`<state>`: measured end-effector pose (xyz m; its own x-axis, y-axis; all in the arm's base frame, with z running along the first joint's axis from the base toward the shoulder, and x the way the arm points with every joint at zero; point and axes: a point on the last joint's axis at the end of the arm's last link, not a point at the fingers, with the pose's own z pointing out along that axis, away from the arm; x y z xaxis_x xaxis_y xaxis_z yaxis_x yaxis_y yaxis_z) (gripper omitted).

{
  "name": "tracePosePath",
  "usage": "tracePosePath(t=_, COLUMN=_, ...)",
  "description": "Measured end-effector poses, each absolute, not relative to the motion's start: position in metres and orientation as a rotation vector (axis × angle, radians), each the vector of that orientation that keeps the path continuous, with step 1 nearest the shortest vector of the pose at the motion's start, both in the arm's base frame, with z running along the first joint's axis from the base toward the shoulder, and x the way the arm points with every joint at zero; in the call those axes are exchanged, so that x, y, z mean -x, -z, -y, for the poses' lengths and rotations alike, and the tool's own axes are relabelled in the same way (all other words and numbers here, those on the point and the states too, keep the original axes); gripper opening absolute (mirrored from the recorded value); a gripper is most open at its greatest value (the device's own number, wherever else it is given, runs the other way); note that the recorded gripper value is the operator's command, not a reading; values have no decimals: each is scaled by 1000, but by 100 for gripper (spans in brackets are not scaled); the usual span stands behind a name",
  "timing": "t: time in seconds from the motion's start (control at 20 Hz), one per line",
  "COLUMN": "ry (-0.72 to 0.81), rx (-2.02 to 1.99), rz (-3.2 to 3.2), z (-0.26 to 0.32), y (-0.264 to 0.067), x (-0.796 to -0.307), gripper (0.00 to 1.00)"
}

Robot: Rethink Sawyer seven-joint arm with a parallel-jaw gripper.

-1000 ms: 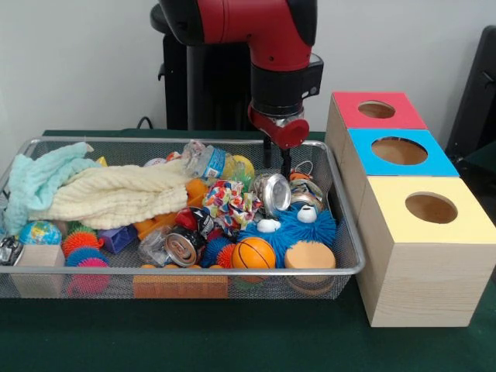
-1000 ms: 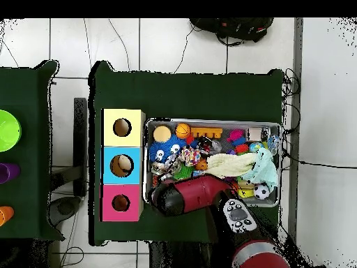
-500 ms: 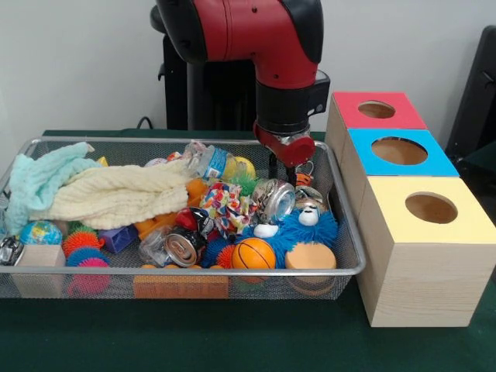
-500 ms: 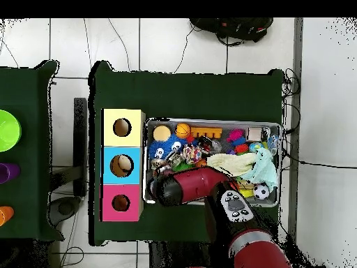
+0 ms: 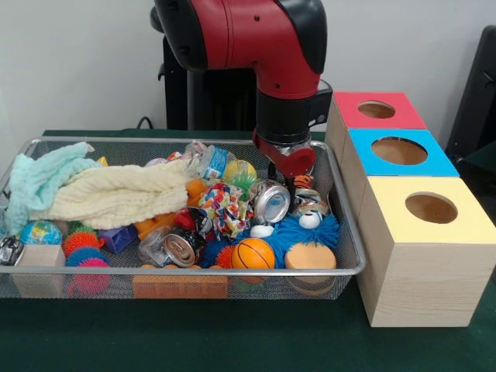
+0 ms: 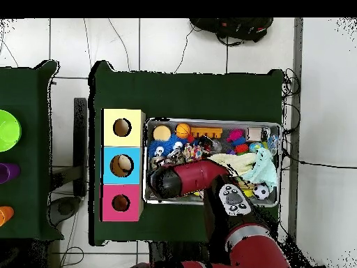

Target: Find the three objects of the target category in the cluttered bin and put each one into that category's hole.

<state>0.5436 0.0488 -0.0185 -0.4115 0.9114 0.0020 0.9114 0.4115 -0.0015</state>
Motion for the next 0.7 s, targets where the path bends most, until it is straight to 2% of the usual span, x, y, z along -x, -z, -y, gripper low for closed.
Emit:
tracePosePath(t=0.3, ry=10, rx=1771, rz=2526, z=-51, y=9, x=-550, gripper=100)
tracePosePath(t=0.7, ry=183, rx=1865, rz=2338, z=-61, y=-19, x=-579, gripper=100)
